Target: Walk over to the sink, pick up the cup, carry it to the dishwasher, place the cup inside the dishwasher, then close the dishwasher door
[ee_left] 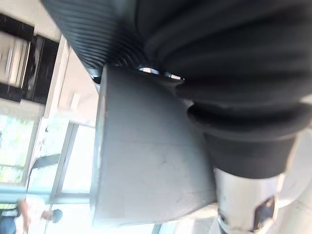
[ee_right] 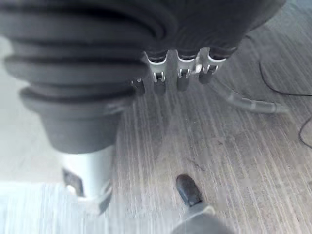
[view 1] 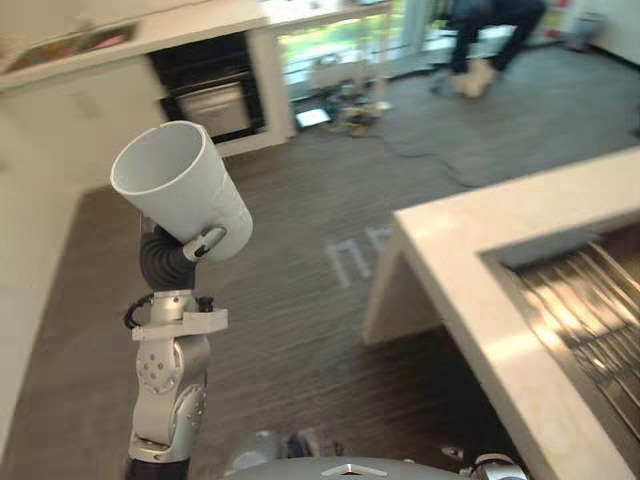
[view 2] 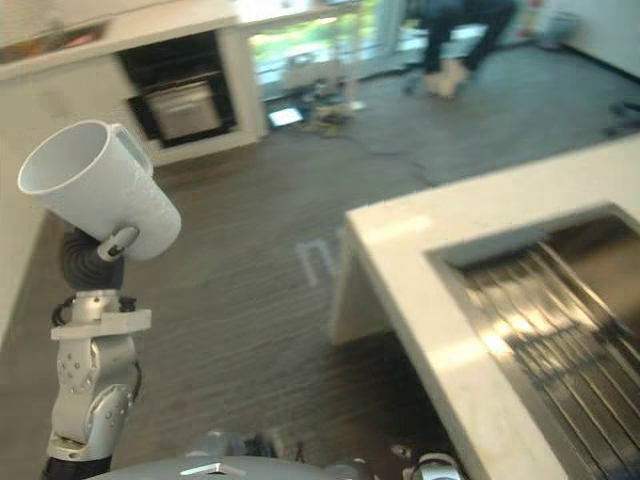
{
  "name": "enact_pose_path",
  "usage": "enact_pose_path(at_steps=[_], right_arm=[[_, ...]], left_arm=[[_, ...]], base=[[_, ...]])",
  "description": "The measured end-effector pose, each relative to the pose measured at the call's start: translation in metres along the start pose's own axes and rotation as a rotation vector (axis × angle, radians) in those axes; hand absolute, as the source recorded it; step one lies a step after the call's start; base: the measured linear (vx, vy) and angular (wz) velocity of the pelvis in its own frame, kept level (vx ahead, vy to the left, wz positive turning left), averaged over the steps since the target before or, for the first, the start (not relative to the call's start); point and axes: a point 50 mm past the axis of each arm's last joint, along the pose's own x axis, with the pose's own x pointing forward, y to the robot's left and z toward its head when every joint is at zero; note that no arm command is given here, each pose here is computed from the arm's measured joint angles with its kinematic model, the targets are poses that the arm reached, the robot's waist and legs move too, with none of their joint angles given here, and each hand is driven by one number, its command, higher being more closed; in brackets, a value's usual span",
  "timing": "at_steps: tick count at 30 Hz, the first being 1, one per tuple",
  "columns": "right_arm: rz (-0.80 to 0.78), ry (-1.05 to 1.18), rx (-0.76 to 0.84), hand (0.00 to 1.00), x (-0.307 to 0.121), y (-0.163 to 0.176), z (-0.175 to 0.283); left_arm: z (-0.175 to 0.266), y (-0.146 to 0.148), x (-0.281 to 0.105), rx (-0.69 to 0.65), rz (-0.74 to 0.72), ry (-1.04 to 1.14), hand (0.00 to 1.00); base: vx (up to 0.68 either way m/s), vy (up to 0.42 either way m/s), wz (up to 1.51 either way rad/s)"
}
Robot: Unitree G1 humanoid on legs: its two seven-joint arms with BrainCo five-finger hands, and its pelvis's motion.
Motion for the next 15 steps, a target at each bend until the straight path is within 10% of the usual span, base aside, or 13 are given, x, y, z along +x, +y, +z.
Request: enact_pose_path(at_steps=[15], right_arm=[[0.191,-0.138,0.135,0.0,-0.018,0.053,-0.004]], left_arm=[[-0.041,-0.031,-0.012,-0.075,-0.201,0.2,1.0]], base=[[-0.11,0.006,1.3]])
